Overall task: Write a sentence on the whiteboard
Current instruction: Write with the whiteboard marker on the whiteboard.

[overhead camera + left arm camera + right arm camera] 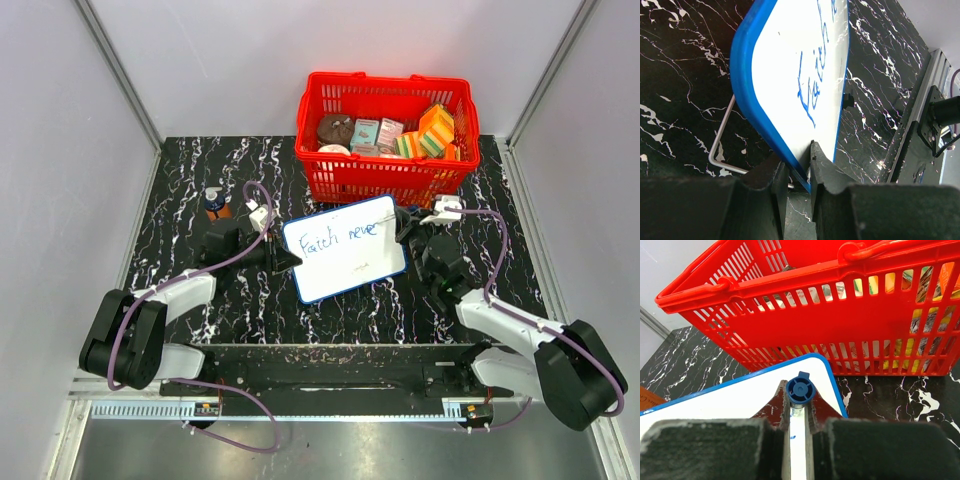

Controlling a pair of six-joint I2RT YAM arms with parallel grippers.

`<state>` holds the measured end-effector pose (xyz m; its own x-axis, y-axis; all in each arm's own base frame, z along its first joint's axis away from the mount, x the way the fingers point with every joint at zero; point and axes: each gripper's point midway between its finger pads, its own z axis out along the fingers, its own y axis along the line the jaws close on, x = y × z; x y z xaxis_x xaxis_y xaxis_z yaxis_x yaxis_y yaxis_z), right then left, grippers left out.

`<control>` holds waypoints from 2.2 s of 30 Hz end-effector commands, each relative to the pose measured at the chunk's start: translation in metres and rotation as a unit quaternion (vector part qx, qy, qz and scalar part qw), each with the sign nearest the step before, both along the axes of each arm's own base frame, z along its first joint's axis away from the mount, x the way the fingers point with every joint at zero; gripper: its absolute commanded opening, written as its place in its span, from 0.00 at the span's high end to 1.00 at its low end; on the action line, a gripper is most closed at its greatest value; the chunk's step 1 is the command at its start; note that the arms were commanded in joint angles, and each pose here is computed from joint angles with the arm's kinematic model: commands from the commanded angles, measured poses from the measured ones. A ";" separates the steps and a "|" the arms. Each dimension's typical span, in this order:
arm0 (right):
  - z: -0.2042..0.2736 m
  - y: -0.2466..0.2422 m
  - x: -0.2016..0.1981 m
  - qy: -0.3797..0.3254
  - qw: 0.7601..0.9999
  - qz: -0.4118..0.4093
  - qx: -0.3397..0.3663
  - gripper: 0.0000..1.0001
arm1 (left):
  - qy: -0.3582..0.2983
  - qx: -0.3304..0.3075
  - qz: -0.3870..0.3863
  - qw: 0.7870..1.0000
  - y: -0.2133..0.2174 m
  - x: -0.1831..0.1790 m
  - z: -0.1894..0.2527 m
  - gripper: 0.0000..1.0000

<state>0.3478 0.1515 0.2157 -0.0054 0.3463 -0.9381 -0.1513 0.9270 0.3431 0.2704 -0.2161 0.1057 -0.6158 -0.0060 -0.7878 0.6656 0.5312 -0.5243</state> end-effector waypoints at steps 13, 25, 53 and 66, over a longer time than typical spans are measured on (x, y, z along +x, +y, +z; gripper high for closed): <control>-0.011 -0.007 -0.013 0.005 1.000 0.005 0.022 1.00 | -0.076 0.052 0.027 0.995 0.014 0.023 -0.001 1.00; -0.003 -0.005 -0.007 -0.003 1.000 0.000 0.020 1.00 | -0.076 0.052 0.027 0.995 0.014 0.023 -0.001 1.00; 0.017 -0.009 0.002 -0.022 0.999 -0.021 0.013 1.00 | -0.077 0.052 0.027 0.995 0.014 0.023 -0.001 1.00; 0.014 -0.018 0.003 -0.018 0.999 -0.041 0.011 1.00 | -0.078 0.052 0.027 0.995 0.014 0.023 -0.001 1.00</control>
<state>0.3459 0.1431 0.2119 -0.0001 0.3512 -0.9363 -0.1177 0.9298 0.3488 0.2701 -0.2162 0.1058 -0.6145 -0.0043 -0.7889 0.6677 0.5296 -0.5231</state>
